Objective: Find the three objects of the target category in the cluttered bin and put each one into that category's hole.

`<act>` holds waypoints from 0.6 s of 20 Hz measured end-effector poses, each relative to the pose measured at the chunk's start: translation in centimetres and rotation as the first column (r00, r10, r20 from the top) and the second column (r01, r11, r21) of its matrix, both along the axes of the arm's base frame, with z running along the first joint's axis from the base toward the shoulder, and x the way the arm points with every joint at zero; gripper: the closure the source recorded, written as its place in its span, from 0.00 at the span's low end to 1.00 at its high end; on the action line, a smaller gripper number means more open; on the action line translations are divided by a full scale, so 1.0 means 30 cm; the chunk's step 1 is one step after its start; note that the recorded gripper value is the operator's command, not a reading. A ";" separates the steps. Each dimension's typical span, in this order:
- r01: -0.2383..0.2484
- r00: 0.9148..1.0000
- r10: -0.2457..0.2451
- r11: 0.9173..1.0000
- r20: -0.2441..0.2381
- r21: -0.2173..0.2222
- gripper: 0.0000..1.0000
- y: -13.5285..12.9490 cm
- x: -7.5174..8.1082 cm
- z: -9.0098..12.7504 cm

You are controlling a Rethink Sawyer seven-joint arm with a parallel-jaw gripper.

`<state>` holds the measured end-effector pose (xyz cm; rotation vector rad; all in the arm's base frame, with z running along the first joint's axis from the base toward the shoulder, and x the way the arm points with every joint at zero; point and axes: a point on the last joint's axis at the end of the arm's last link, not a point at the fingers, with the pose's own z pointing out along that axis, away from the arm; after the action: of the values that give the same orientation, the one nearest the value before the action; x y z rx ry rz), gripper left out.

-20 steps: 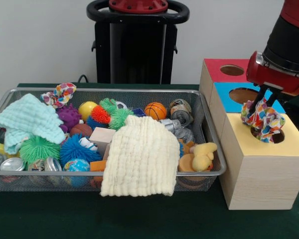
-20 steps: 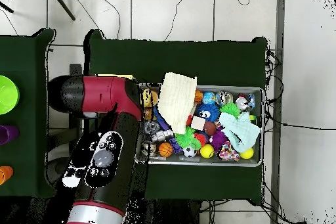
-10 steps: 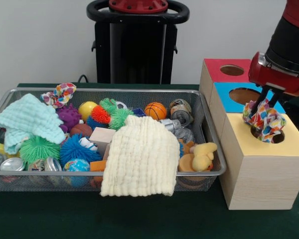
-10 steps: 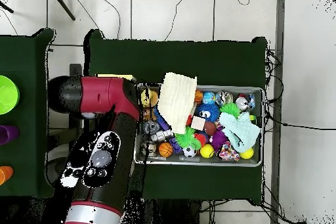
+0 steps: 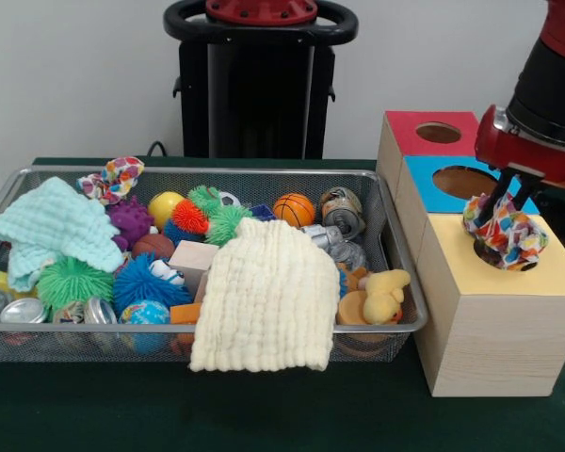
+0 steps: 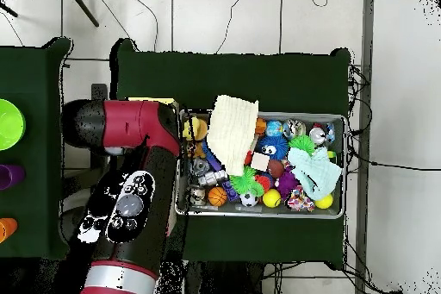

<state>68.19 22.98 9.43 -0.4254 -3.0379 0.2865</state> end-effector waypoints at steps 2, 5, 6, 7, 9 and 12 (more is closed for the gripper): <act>0.000 1.000 0.000 1.000 0.000 0.001 1.00 0.001 0.001 -0.001; -0.001 1.000 0.001 1.000 0.002 0.001 1.00 0.003 0.005 -0.001; -0.002 1.000 0.002 1.000 0.004 0.001 1.00 0.004 0.007 -0.001; -0.003 1.000 0.003 1.000 0.005 0.001 1.00 0.005 0.010 -0.001; -0.005 1.000 0.005 1.000 0.007 0.001 1.00 0.007 0.013 -0.001; -0.004 1.000 0.004 1.000 0.008 0.002 1.00 0.010 0.017 -0.004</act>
<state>68.69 23.27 9.31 -0.4206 -3.0469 0.2822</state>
